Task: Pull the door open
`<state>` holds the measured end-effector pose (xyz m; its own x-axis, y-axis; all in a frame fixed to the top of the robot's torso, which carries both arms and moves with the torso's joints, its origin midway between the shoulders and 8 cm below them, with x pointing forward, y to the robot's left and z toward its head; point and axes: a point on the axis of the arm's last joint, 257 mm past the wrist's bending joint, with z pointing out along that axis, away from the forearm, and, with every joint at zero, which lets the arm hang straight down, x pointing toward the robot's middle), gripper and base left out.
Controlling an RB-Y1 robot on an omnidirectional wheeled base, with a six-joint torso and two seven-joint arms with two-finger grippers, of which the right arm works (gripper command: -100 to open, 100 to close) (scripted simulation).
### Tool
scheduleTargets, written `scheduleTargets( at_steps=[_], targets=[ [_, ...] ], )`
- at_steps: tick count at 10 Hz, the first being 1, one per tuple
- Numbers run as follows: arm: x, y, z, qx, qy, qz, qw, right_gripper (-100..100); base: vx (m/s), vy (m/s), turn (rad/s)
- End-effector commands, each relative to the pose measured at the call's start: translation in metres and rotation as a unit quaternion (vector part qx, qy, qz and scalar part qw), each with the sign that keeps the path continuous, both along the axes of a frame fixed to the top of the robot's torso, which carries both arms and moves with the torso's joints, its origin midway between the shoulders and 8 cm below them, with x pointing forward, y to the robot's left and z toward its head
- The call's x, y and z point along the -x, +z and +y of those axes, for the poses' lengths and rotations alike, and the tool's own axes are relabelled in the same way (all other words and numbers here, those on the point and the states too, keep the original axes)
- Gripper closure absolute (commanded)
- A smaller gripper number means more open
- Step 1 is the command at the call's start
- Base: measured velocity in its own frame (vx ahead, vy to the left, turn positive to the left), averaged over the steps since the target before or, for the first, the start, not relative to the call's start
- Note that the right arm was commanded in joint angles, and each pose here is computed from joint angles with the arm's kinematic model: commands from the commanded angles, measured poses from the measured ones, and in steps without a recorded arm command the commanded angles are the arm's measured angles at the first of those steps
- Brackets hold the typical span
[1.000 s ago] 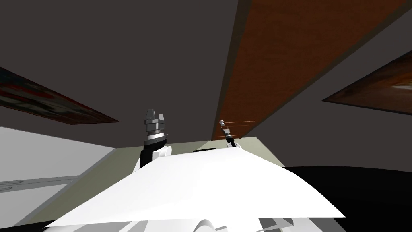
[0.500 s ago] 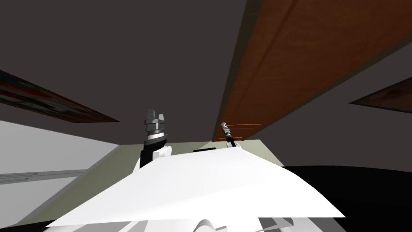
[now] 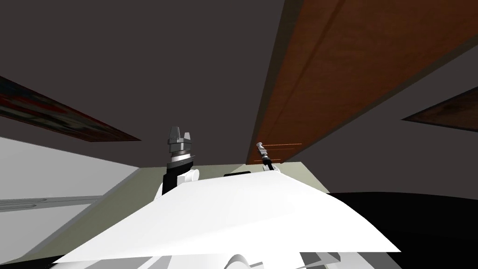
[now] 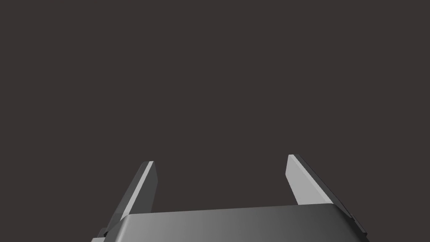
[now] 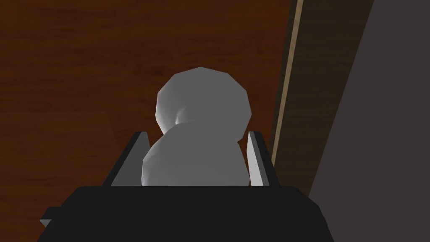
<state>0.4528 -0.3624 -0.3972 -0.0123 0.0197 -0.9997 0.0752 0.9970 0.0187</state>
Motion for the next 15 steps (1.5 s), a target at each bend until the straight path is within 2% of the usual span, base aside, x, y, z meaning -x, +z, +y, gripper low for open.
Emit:
scheduleTargets(
  at_steps=[1,4,7,11,12,14,15],
  targets=[
    [0.002,-0.001,-0.005,-0.016,-0.005,0.000,0.9999,100,-0.034,-0.007,0.032],
    [0.005,-0.001,-0.012,-0.057,-0.013,-0.003,0.9983,100,-0.047,-0.007,0.042],
    [0.008,-0.002,-0.018,-0.096,-0.021,-0.006,0.9952,100,-0.040,-0.005,0.040],
    [0.011,-0.002,-0.027,-0.159,-0.032,-0.014,0.9866,100,-0.042,-0.003,0.061],
    [0.011,-0.002,-0.027,-0.163,-0.032,-0.014,0.9860,100,-0.026,-0.004,0.018],
    [0.012,-0.002,-0.031,-0.196,-0.038,-0.019,0.9797,100,-0.030,-0.005,0.055],
    [0.012,-0.002,-0.031,-0.201,-0.038,-0.020,0.9787,100,-0.025,-0.011,0.032]
  ],
)
